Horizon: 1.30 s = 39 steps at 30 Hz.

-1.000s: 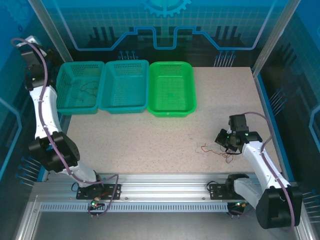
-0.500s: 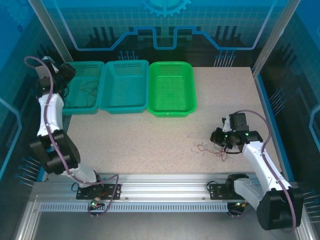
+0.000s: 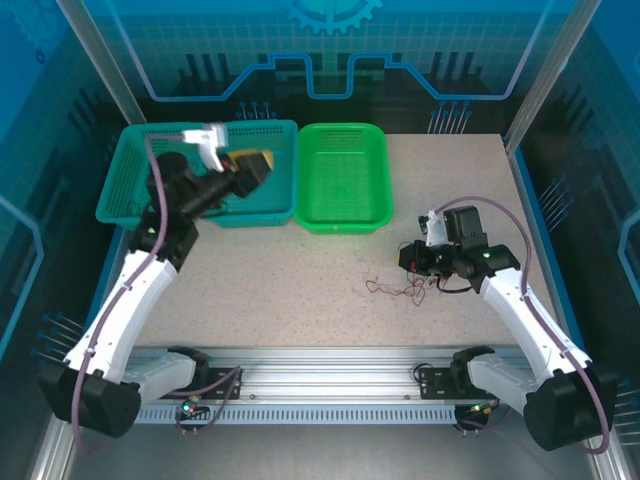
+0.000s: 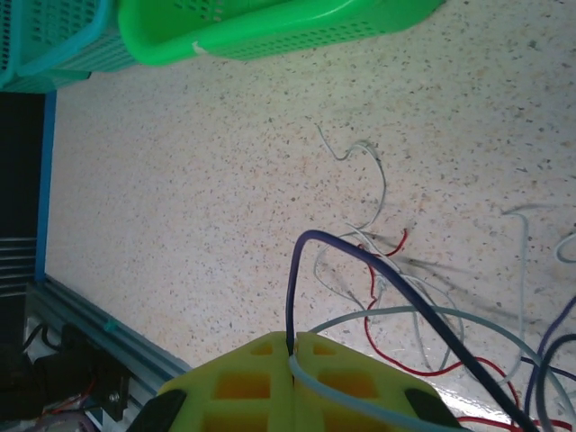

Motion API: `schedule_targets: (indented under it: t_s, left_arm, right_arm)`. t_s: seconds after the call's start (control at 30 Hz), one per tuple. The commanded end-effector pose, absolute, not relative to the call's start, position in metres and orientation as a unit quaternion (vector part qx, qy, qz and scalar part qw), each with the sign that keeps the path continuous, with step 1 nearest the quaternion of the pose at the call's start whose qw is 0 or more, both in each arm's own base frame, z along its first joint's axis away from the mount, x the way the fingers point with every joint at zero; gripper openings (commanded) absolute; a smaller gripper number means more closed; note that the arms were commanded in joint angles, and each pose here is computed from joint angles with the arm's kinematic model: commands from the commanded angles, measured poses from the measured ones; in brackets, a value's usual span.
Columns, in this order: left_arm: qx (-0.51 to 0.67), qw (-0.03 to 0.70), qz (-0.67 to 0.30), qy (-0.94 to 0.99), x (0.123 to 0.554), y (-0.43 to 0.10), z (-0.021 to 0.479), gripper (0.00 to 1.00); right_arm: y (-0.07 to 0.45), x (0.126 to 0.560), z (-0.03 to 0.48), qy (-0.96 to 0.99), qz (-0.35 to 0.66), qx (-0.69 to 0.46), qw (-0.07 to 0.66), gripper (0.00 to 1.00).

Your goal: Untangle the cables

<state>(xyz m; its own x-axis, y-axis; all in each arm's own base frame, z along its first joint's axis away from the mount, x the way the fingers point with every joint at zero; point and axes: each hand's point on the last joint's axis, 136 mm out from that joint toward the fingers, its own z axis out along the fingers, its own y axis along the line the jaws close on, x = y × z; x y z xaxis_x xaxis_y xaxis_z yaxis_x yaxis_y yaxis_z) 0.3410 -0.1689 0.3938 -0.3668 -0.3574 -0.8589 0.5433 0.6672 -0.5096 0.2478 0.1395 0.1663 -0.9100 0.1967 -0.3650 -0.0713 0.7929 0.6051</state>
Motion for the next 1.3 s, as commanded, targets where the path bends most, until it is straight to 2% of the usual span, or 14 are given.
schedule_targets:
  t_s: [0.0, 0.07, 0.2, 0.4, 0.63, 1.03, 1.1, 1.13, 1.17, 1.23, 1.27]
  left_arm:
    - [0.16, 0.537, -0.42, 0.714, 0.305, -0.218, 0.367, 0.52]
    - [0.196, 0.514, -0.428, 0.717, 0.286, -0.245, 0.341, 0.52]
    - [0.26, 0.461, -0.45, 0.72, 0.252, -0.3, 0.288, 0.51]
    - [0.318, 0.444, -0.482, 0.685, 0.221, -0.368, 0.241, 0.52]
    - [0.332, 0.441, -0.492, 0.674, 0.227, -0.424, 0.201, 0.54]
    - [0.314, 0.436, -0.511, 0.671, 0.253, -0.464, 0.174, 0.52]
    - [0.311, 0.434, -0.511, 0.674, 0.258, -0.469, 0.171, 0.46]
    - [0.31, 0.435, -0.508, 0.676, 0.259, -0.47, 0.169, 0.4]
    - [0.309, 0.437, -0.507, 0.676, 0.261, -0.47, 0.17, 0.32]
    - [0.307, 0.443, -0.502, 0.677, 0.263, -0.468, 0.172, 0.09]
    - [0.306, 0.447, -0.498, 0.677, 0.264, -0.466, 0.174, 0.01]
  right_arm:
    - [0.129, 0.261, 0.167, 0.923, 0.292, 0.13, 0.213, 0.0]
    - [0.118, 0.261, 0.156, 0.921, 0.266, 0.195, 0.205, 0.0]
    - [0.117, 0.259, 0.15, 0.917, 0.255, 0.245, 0.186, 0.0]
    - [0.132, 0.257, 0.148, 0.899, 0.291, 0.295, 0.144, 0.0]
    - [0.135, 0.256, 0.154, 0.886, 0.306, 0.317, 0.143, 0.0]
    - [0.141, 0.256, 0.163, 0.871, 0.334, 0.33, 0.144, 0.0]
    - [0.143, 0.257, 0.165, 0.871, 0.338, 0.327, 0.143, 0.0]
    - [0.143, 0.257, 0.165, 0.871, 0.338, 0.328, 0.142, 0.0]
    - [0.142, 0.256, 0.165, 0.871, 0.337, 0.328, 0.143, 0.0]
    - [0.138, 0.256, 0.164, 0.873, 0.325, 0.331, 0.15, 0.0]
    - [0.133, 0.255, 0.161, 0.876, 0.312, 0.334, 0.154, 0.0]
